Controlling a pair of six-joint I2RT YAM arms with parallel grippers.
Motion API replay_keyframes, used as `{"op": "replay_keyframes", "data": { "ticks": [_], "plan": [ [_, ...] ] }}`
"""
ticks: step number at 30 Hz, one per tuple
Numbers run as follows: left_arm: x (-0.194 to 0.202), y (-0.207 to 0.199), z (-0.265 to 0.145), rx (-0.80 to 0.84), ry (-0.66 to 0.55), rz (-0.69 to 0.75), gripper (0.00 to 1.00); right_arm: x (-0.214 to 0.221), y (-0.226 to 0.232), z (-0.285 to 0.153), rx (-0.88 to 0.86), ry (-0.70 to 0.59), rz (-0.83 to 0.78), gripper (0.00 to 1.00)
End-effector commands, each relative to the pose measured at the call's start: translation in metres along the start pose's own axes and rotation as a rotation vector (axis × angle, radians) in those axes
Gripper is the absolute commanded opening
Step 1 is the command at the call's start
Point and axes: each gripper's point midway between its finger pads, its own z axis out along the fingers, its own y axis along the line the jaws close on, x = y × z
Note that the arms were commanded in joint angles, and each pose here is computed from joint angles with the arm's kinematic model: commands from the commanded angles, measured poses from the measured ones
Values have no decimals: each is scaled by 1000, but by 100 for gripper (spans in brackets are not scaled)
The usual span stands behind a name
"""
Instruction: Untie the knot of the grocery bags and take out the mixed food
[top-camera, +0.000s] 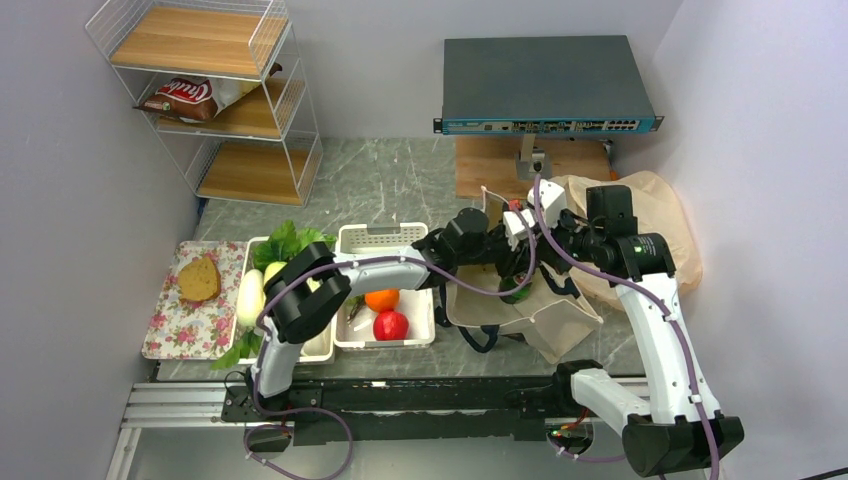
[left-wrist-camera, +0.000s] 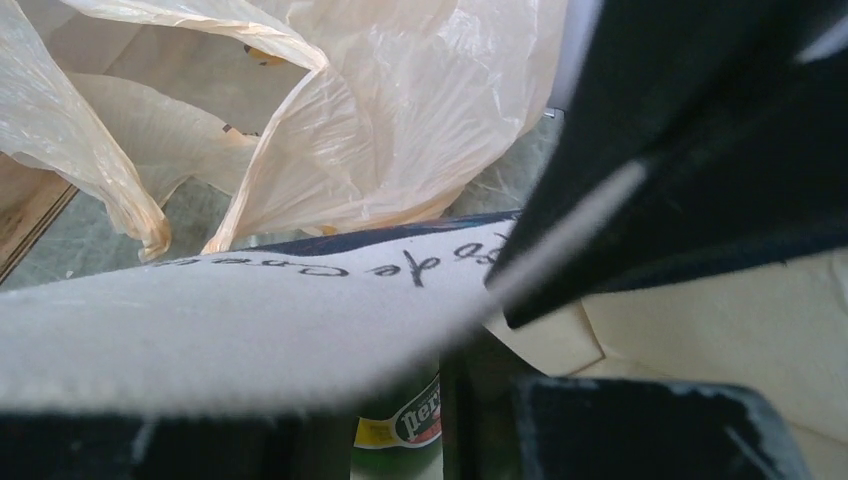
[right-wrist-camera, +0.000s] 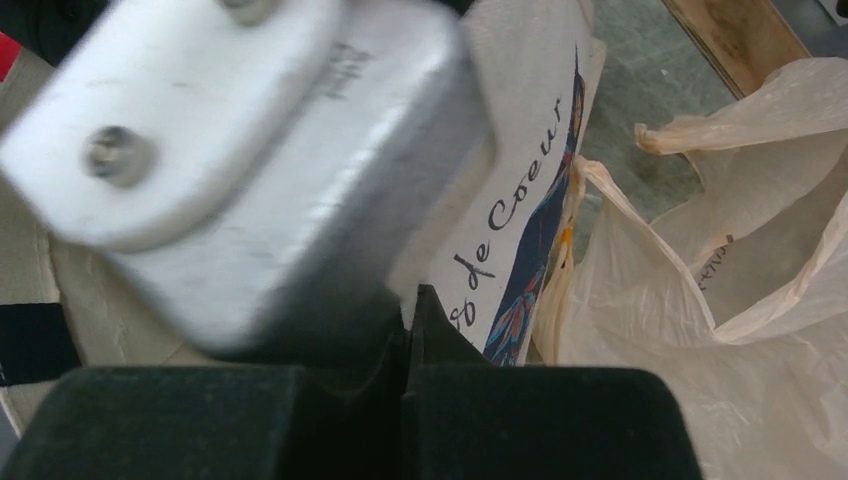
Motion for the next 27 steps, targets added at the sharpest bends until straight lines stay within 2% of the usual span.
{"op": "replay_keyframes", "data": {
  "ticks": [1, 13, 21, 27],
  "plan": [
    [-83, -38, -30, 97, -201, 104, 0, -5, 12, -4, -43, -16, 34, 0],
    [-119, -42, -64, 64, -287, 181, 0, -21, 0, -3, -11, -58, 85, 0],
    [-173, -50, -83, 80, -378, 202, 0, -17, -8, 1, 19, -45, 134, 0],
    [-214, -70, -108, 130, -433, 207, 0, -21, -21, 2, 62, -58, 184, 0]
  ]
}}
